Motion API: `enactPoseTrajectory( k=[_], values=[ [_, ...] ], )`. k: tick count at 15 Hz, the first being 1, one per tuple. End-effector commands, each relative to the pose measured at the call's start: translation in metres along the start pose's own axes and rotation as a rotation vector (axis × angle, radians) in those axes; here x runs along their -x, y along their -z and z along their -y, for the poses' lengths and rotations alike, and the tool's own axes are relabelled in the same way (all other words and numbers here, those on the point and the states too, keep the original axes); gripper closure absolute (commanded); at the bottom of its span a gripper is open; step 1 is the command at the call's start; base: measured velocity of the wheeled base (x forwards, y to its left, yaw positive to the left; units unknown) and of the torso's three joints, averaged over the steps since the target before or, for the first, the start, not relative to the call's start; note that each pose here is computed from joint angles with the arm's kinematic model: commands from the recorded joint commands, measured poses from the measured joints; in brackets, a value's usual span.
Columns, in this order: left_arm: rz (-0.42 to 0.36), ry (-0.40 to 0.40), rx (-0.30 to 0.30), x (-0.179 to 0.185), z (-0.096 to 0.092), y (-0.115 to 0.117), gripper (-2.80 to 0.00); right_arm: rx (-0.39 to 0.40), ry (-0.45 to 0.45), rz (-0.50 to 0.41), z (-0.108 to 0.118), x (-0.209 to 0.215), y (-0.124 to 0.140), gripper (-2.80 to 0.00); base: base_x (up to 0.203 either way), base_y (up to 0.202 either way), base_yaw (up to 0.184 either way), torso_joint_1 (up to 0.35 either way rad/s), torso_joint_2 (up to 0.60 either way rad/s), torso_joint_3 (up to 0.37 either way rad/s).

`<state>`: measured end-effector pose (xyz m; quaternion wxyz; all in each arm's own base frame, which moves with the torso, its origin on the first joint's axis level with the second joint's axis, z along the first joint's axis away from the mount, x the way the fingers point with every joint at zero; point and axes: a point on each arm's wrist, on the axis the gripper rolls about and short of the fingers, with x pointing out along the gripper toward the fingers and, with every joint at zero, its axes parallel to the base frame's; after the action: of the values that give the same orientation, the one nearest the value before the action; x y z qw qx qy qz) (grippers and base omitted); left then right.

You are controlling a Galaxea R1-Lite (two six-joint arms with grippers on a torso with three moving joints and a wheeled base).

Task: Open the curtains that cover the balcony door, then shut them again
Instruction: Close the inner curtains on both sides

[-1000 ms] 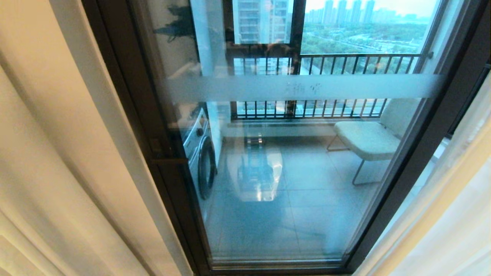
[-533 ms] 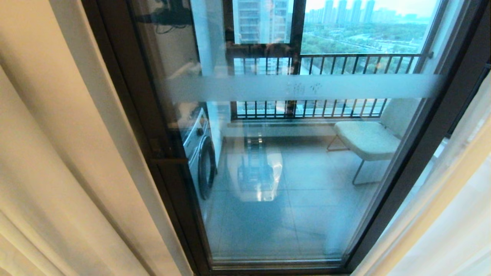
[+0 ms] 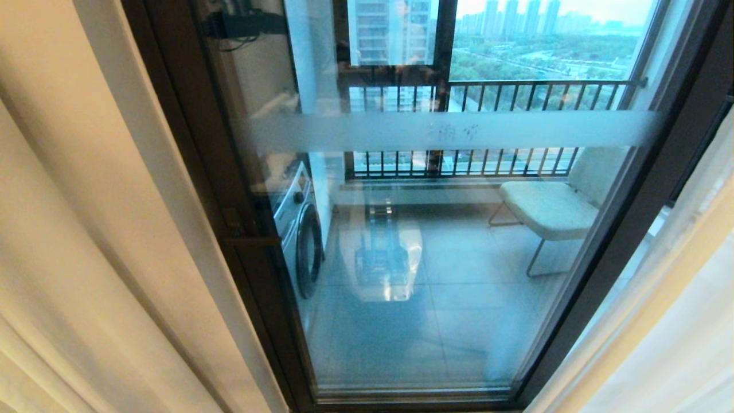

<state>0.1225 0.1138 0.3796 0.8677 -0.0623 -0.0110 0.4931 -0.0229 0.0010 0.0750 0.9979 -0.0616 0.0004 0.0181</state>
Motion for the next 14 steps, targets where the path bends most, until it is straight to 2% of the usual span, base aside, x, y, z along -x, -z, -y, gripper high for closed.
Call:
enactPoseTrajectory(
  k=[1,8,12,14],
  values=[
    [-0.042,-0.044,-0.004,-0.036,0.003,0.003,-2.8,0.001,-0.001,-0.001,0.0,0.0,0.0,0.0,0.0,0.0,0.0,0.0,0.0,0.0],
    [-0.063,-0.038,0.014,-0.098,0.019,0.001,-2.8,0.001,-0.001,-0.001,0.0,0.0,0.0,0.0,0.0,0.0,0.0,0.0,0.0,0.0],
    [-0.059,0.009,0.023,-0.135,0.031,-0.001,-2.8,0.001,-0.001,-0.001,0.0,0.0,0.0,0.0,0.0,0.0,0.0,0.0,0.0,0.0],
    [-0.052,0.041,0.048,-0.149,0.036,-0.002,-2.8,0.001,-0.001,-0.001,0.0,0.0,0.0,0.0,0.0,0.0,0.0,0.0,0.0,0.0]
  ],
)
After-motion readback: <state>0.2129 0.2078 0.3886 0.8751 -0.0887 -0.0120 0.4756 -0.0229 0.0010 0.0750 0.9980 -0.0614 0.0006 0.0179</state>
